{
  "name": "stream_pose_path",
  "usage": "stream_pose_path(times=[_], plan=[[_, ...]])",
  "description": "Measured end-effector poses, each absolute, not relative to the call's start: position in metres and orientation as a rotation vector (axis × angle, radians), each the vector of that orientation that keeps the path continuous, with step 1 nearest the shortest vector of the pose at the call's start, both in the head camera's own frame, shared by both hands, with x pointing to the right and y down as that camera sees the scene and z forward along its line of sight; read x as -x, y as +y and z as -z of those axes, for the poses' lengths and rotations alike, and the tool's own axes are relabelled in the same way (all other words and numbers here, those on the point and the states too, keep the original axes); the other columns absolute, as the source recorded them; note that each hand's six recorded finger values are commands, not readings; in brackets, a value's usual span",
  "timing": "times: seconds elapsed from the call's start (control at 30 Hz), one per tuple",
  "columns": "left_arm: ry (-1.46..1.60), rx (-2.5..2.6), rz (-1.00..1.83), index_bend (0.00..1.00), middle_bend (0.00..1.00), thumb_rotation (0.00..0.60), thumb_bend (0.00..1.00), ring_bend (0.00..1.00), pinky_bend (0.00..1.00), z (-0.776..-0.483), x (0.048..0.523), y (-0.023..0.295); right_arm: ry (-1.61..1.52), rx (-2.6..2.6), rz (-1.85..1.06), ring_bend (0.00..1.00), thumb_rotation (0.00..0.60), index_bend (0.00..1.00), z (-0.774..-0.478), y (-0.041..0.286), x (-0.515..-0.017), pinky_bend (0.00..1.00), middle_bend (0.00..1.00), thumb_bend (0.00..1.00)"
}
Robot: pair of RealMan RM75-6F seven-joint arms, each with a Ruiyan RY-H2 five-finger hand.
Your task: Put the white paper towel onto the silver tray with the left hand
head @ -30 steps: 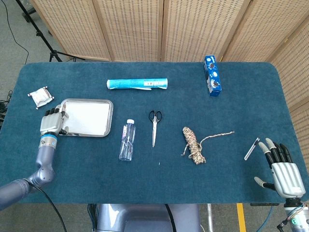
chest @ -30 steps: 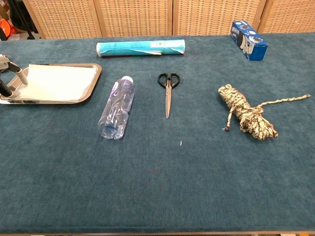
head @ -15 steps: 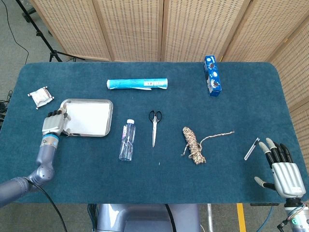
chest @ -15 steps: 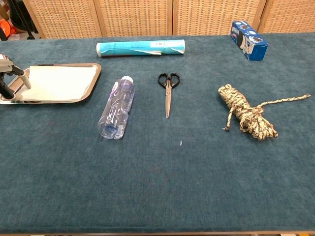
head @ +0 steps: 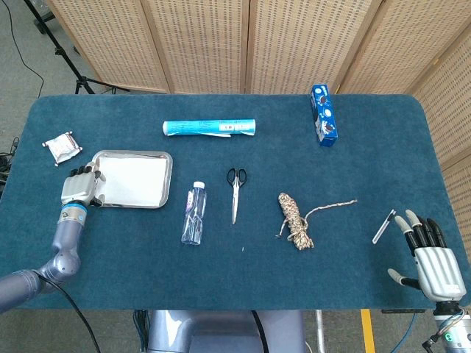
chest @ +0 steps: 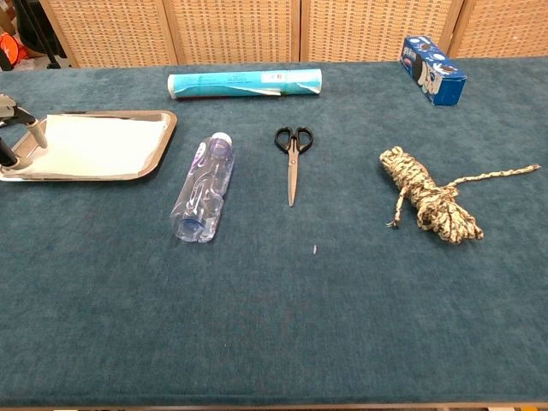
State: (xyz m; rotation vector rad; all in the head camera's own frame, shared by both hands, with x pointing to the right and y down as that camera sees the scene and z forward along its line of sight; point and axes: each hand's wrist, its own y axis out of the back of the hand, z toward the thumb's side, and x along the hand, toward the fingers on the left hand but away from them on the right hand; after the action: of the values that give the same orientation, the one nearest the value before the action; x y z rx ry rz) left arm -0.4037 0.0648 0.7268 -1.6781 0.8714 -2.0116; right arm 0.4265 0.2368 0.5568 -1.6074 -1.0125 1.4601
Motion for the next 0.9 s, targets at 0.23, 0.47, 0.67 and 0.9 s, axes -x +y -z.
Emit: stream_pose_path(times=[0.23,0.47,0.67,0.9], plan=[[0.855,1.65,2.044,0.33,0.0,0.6,0.41,0.0,0.0,-0.73,0.411,0.066,-1.014,1.606,-1.457,0.0,0.6,0.09,-0.556,0.237,-0.426,0.0,0.0,0.0],[0.856,1.63,2.065,0.33,0.0,0.6,0.41,0.0,0.0,-0.732,0.416,0.065,-1.014,1.607,-1.456,0.0,0.6,0.09,-0.556,0.237,-0.426,0.0,0.0,0.0],[0.902,1.643,2.032,0.33,0.0,0.6,0.41,0.0,0.0,-0.728,0.413,0.061,-1.013,1.606,-1.455,0.0,0.6,0.09,-0.556,0.237,-0.426,0.0,0.0,0.0],[1.021,1.711,1.945,0.33,0.0,0.6,0.39,0.0,0.0,-0.713,0.402,0.052,-1.01,1.607,-1.458,0.0,0.6,0.09,-0.556,0.238,-0.426,0.0,0.0,0.0]])
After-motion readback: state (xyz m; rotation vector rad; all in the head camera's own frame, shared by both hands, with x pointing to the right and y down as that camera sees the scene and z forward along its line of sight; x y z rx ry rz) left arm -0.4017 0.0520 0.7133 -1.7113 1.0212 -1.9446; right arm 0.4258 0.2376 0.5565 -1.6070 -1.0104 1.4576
